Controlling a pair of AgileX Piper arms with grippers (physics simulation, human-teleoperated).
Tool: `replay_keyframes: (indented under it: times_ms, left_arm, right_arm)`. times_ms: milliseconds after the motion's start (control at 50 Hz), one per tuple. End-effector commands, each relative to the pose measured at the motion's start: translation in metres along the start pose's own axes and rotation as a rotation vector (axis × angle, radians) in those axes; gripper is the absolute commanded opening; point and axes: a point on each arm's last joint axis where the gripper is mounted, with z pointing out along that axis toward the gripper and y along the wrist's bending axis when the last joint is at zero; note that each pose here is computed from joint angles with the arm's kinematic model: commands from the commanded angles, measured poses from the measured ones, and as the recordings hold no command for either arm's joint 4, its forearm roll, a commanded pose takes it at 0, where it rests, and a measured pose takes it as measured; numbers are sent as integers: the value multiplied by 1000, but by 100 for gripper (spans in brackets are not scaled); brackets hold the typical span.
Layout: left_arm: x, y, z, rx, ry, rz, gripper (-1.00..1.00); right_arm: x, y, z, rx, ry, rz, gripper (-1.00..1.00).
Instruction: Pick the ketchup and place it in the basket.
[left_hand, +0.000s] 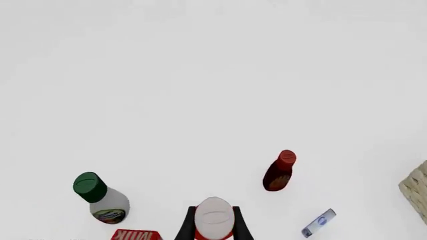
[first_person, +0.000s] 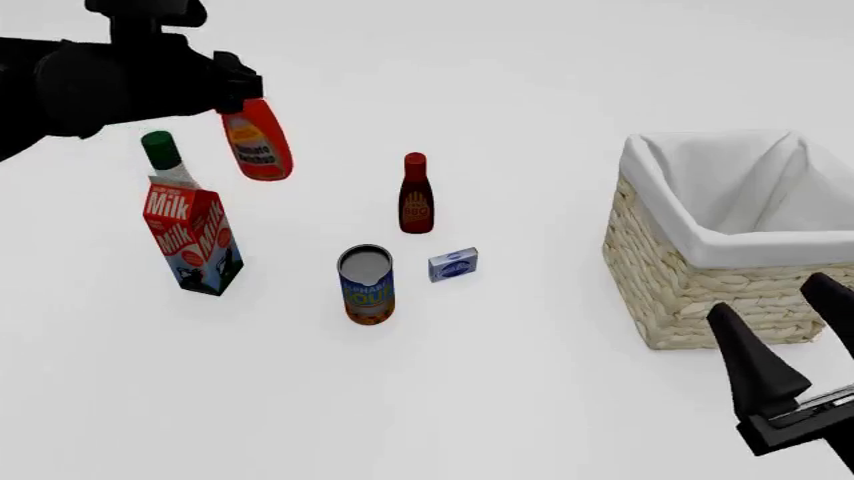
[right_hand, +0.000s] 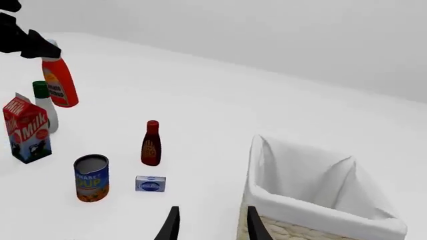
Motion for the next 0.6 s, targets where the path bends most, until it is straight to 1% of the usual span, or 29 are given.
replay_keyframes:
  times_ms: [20,60,100,140,160,180,200,240,260,320,360,380,440,480,500,540,580,600]
  left_arm:
    - [-8,-15,-46,47,-32,31,-100]
    - [-9,-16,-53,50,-38,40,-100]
    - [-8,-22,-61,69,-35,50,-100]
    - [-7,-24,-64,77,-31,55,-100]
    - [-5,-31,-65,102,-15,69,-100]
    - [-6,-28,-70,92,-26,64,-100]
    - [-6,-32,-74,106,-28,83,-100]
    - [-5,-33,-78,113,-19,77,-100]
    - [-5,-35,-80,120,-19,88,-100]
    - [-4,-36,-87,127,-19,86,-100]
    - [-5,-37,-89,129,-19,88,-100]
    - [-4,-39,-94,138,-15,90,-100]
    - [-4,-40,-99,145,-17,96,-100]
    - [-4,-41,-103,149,-15,94,-100]
    - [-3,-42,-105,155,-16,101,-100]
    - [-1,-41,-109,155,-16,112,-100]
    - [0,-43,-110,162,-13,119,-100]
    - [0,-46,-115,179,-16,125,-100]
  right_arm:
    - [-16,8,10,-117,-32,-19,100]
    - [-18,9,14,-134,-33,-27,100]
    - [-21,12,18,-163,-39,-34,100]
    - [-24,13,25,-167,-30,-30,100]
    - [-24,13,25,-167,-30,-30,100]
    - [-25,14,29,-176,-22,-22,100]
    - [-28,14,31,-175,-26,-24,100]
    - [-33,16,37,-194,-25,-20,100]
    - [-35,17,40,-194,-27,-24,100]
    - [-40,21,46,-230,-29,-31,100]
    - [-41,22,49,-233,-25,-34,100]
    - [-43,26,54,-258,-22,-32,100]
    - [-46,29,57,-277,-24,-44,100]
    - [-51,30,60,-284,-27,-41,100]
    - [-53,31,64,-284,-24,-42,100]
    - [-57,34,65,-309,-35,-45,100]
    - [-58,35,68,-310,-31,-46,100]
    - [-60,37,70,-319,-31,-45,100]
